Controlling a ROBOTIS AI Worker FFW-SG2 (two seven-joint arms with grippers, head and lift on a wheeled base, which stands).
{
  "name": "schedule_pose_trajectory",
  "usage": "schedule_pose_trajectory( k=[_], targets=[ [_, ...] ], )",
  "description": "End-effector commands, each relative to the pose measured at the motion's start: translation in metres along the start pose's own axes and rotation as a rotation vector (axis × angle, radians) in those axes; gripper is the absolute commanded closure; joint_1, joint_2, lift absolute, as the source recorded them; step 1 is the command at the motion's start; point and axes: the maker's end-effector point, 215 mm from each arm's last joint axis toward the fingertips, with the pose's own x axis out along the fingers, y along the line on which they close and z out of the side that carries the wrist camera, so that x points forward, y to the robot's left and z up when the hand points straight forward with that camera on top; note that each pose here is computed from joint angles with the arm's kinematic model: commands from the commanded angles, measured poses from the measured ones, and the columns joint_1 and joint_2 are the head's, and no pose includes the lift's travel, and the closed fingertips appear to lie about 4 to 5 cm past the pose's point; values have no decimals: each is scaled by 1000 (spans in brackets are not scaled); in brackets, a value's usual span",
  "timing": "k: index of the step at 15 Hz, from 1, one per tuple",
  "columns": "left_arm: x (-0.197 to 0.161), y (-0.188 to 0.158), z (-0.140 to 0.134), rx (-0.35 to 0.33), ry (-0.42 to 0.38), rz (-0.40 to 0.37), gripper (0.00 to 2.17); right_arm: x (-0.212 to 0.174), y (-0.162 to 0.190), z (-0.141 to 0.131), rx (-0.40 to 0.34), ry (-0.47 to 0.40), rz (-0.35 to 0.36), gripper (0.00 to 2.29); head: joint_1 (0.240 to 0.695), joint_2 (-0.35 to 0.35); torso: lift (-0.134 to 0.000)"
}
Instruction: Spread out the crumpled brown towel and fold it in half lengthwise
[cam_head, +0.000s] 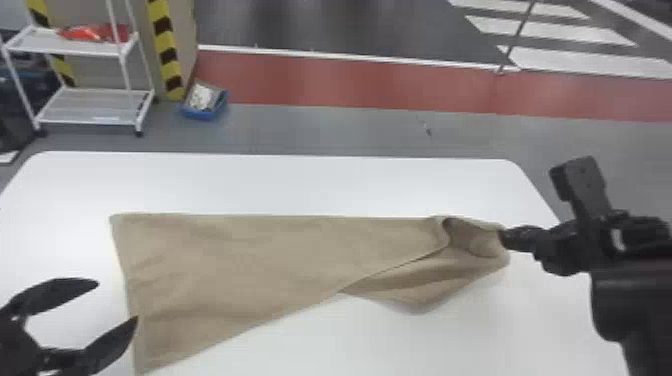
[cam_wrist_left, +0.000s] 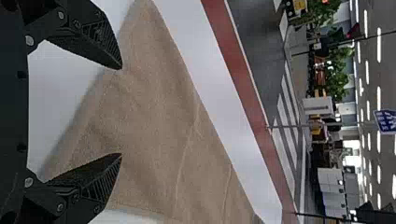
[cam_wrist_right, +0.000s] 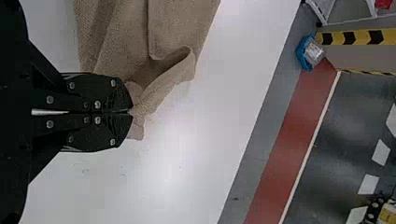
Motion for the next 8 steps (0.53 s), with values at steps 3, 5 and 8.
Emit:
schedule_pose_trajectory(
  k=[3,5,8],
  targets=[
    [-1,-23,2,9,3,-58,265,-16,35,18,222,54,73,1625,695,-185,-124],
    [-1,-35,-2,8,13,-107,265,-19,46,43,240,37,86,1625,695,-176,-124],
    [2,-49,-5,0,39,-141,265,-17,47,79,230,1,94,1625,695,-160,-124]
  ],
)
